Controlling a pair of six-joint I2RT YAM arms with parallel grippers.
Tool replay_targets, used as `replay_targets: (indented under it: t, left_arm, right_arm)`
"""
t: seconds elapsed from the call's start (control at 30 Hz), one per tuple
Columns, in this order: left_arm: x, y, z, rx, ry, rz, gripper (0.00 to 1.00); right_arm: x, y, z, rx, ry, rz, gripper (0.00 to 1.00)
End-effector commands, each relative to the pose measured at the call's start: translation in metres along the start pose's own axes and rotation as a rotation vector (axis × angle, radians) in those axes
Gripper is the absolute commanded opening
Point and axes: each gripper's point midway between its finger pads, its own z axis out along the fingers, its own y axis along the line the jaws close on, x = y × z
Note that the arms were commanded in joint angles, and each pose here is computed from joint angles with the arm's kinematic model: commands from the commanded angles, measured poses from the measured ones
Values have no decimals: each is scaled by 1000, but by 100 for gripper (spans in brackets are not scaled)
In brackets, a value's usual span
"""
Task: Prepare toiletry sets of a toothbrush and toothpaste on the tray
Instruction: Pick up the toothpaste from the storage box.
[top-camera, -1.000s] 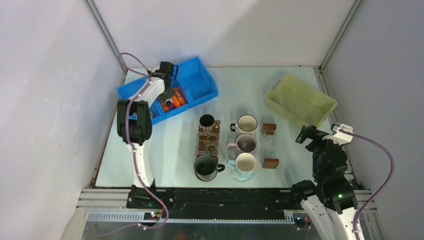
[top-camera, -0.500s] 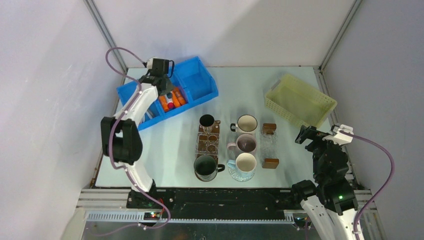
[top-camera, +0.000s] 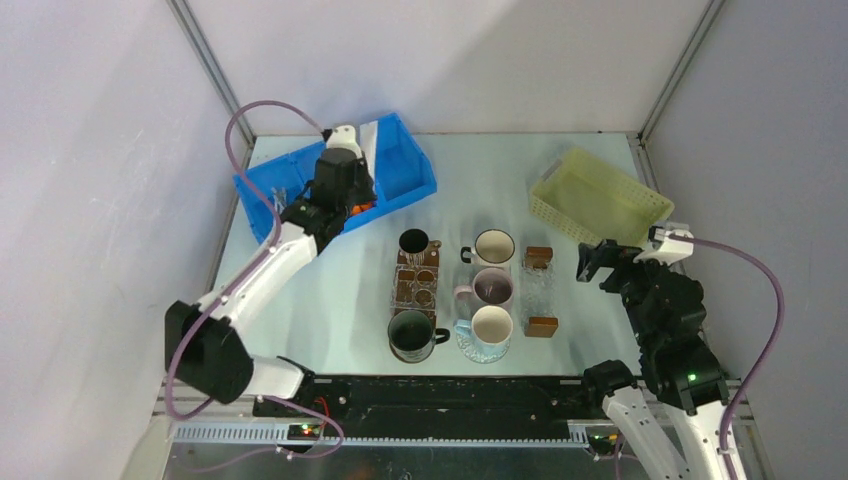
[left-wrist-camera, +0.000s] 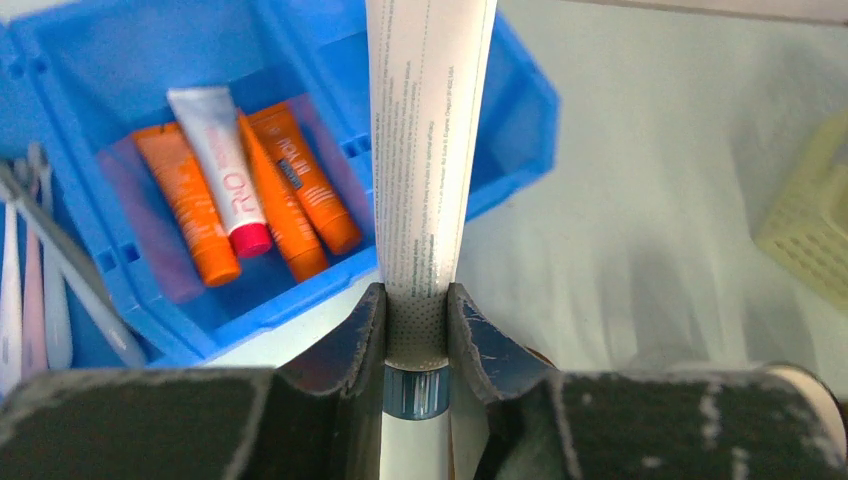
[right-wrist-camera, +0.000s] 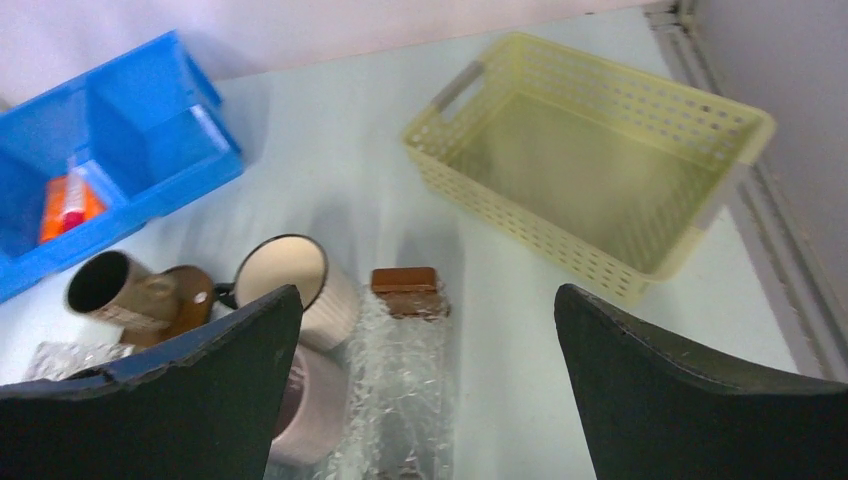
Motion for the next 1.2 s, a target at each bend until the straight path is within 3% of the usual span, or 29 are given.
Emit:
replay_targets:
  t: [0.0, 0.3, 0.5, 0.97, 1.17]
  left_arm:
    - [-49, -34, -44, 130, -240, 132, 0]
    - [-32, -103, -97, 364, -375, 356, 0]
    - [-14, -143, -126, 471, -433, 522, 0]
    - [18, -219, -176, 700, -489, 607, 0]
    - [25, -236, -190, 744, -503, 633, 0]
  right_arm:
    - [-12, 37, -4, -179, 53, -2, 99]
    - [-26, 86, -8, -384, 191, 63, 100]
    - [-48, 112, -9, -481, 187, 155, 99]
    - [-95, 157, 4, -640, 137, 385, 89]
    - [-98, 156, 16, -603, 129, 425, 85]
